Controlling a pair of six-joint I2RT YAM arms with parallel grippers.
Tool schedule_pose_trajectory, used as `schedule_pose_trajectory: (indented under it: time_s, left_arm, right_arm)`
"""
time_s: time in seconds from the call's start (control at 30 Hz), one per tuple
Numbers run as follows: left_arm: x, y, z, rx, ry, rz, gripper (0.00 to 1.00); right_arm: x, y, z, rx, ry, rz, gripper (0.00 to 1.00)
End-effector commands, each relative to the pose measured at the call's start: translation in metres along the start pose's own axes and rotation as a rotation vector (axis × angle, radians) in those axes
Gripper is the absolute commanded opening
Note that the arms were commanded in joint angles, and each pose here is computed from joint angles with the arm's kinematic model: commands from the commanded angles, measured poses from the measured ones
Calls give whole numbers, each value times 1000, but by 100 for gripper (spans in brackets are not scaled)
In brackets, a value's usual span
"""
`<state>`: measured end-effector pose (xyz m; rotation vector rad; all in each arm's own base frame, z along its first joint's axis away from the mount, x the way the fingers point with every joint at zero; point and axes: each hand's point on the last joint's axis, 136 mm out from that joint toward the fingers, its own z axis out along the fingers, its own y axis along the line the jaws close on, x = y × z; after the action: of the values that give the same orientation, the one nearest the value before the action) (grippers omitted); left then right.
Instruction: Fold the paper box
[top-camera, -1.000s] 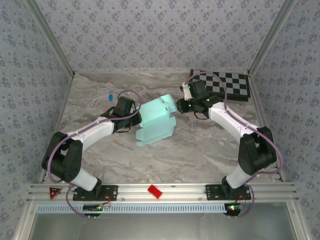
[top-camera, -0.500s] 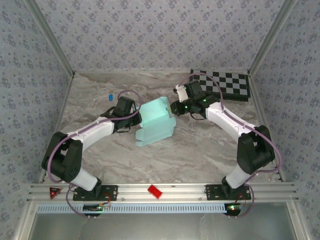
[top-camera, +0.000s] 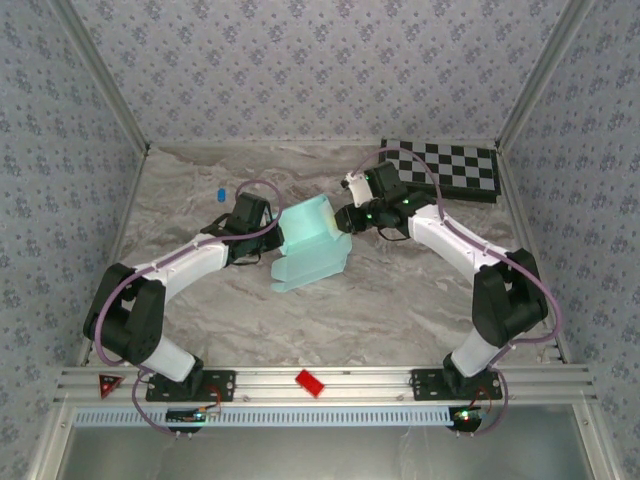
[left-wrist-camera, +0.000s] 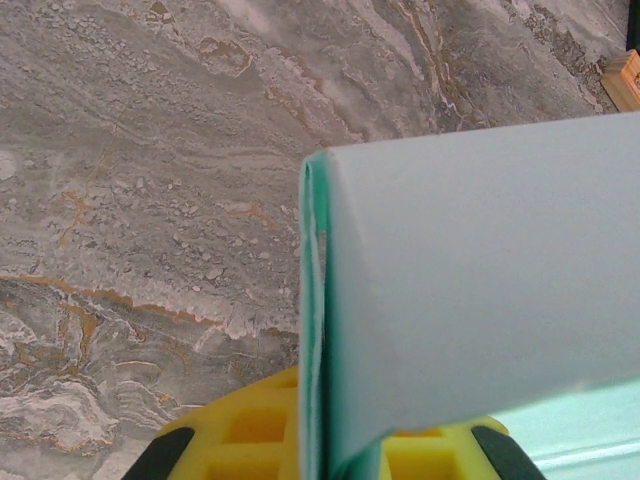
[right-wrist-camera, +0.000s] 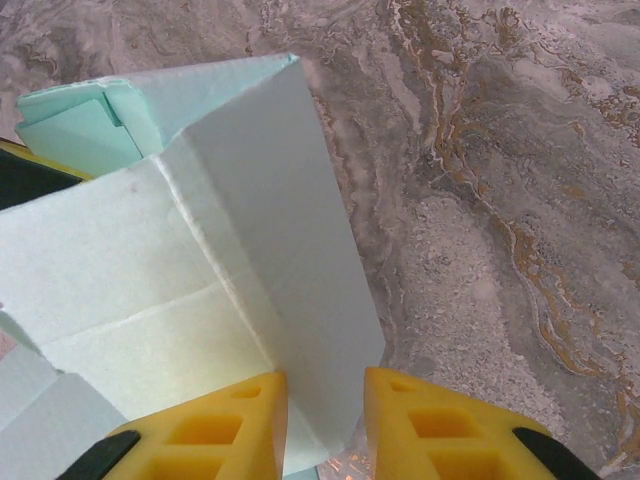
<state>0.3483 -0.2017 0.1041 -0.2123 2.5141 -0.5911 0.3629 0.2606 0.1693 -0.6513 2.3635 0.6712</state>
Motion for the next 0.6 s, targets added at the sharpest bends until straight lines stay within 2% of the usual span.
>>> schedule_pose_trajectory:
  time_s: [0.0, 0.3, 0.57]
  left_arm:
    - [-8, -17, -2, 55, -11, 20, 0]
    - [-8, -18, -1, 56, -8, 22, 0]
    - [-9, -21, -4, 70, -8, 23, 0]
  right_arm:
    - [-8, 14, 0, -48, -5, -31, 29]
    - [-4, 24, 4, -88, 22, -50, 30]
    - [0, 17, 12, -46, 41, -52, 39]
